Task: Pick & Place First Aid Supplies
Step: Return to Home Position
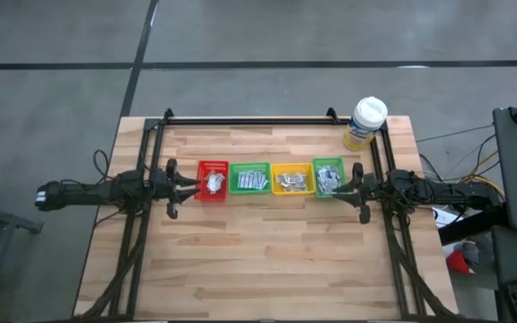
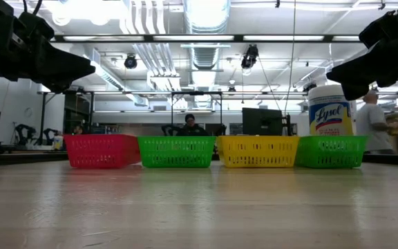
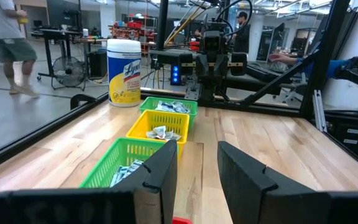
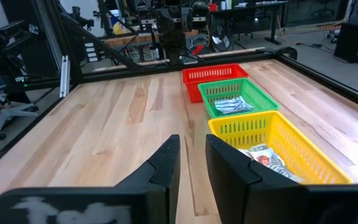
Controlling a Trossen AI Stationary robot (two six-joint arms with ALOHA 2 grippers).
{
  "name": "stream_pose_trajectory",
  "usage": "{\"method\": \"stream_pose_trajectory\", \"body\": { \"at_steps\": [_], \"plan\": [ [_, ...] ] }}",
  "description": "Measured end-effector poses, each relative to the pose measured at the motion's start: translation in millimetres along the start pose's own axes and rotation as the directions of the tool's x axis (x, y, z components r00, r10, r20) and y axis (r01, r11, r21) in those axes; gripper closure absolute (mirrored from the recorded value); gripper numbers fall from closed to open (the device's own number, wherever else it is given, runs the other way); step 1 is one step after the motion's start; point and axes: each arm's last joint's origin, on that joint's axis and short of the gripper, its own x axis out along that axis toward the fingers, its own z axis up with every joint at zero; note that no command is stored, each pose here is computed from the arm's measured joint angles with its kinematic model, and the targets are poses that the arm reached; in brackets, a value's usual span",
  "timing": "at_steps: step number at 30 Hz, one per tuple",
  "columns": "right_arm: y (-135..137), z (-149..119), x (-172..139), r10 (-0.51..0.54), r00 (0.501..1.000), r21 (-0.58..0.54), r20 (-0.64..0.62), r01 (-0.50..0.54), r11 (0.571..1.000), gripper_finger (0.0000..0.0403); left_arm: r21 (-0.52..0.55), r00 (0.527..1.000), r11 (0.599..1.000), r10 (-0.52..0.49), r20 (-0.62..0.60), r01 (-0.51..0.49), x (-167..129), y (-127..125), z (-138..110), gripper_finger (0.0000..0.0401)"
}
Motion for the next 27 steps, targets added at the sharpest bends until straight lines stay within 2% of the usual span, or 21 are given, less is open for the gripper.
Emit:
{"method": "stream_pose_trajectory", "body": {
  "at_steps": [9, 27],
  "plan": [
    [0.0, 0.0, 0.0, 0.000, 1.000, 0.000, 0.000, 0.000, 1.000, 0.0339, 0.000, 1.000, 1.000, 0.000, -0.002, 0.000, 0.0, 0.0, -0.1, 0.0288],
    [0.0, 0.1, 0.0, 0.000, 1.000, 0.000, 0.000, 0.000, 1.000, 0.0314, 0.000, 1.000, 1.000, 0.000, 0.001, 0.000, 0.0, 0.0, 0.1, 0.0288]
  ]
}}
